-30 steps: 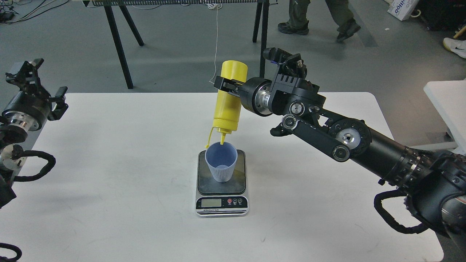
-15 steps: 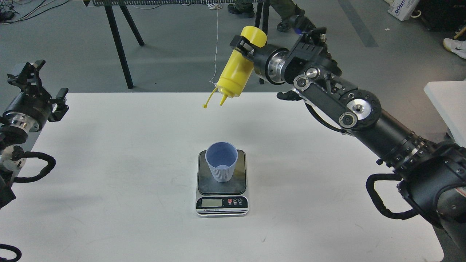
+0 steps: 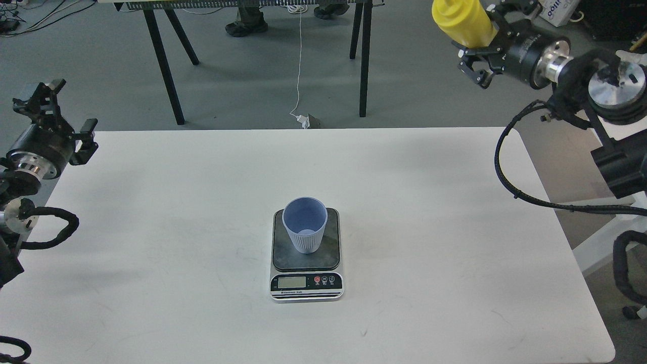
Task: Pour seasoning into cup on scale with both arms
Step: 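Raise the bottle upright and carry it back toward its spot, then set the yellow bottle down on the table and open the right gripper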
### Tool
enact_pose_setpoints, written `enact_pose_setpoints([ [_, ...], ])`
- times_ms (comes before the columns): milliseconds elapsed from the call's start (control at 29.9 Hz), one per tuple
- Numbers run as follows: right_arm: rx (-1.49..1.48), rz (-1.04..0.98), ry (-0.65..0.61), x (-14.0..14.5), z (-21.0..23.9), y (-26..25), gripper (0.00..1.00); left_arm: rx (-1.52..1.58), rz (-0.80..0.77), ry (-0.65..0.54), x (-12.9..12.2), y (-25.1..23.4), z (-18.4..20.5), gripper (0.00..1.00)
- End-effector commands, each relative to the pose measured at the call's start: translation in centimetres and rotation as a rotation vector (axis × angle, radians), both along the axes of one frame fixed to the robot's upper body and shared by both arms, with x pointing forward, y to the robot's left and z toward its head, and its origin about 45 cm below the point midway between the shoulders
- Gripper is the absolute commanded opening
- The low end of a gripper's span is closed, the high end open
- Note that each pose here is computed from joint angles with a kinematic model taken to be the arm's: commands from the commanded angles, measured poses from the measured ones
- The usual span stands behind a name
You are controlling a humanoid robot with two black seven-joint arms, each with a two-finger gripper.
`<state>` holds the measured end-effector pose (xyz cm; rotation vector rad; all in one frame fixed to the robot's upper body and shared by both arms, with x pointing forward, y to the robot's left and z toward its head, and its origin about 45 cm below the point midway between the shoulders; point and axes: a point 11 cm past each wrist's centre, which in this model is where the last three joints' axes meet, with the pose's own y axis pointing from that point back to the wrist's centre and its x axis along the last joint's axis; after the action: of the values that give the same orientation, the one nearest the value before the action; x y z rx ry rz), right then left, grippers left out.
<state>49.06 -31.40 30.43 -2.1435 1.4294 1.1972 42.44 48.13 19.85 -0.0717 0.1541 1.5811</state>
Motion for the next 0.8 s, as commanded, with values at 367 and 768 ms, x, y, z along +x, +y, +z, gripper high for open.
enact_pose_setpoints([
  [367,0.335,0.051,0.165,-14.1,-17.1,-0.7,0.08,-0.002,0.003,0.011,-0.3,0.1,-0.5,0.99],
  [768,0.428,-0.042,0.341,-21.1,-23.4,-1.2,0.12,-0.003,0.001,0.015,-0.4,-0.1,-0.7,0.99],
])
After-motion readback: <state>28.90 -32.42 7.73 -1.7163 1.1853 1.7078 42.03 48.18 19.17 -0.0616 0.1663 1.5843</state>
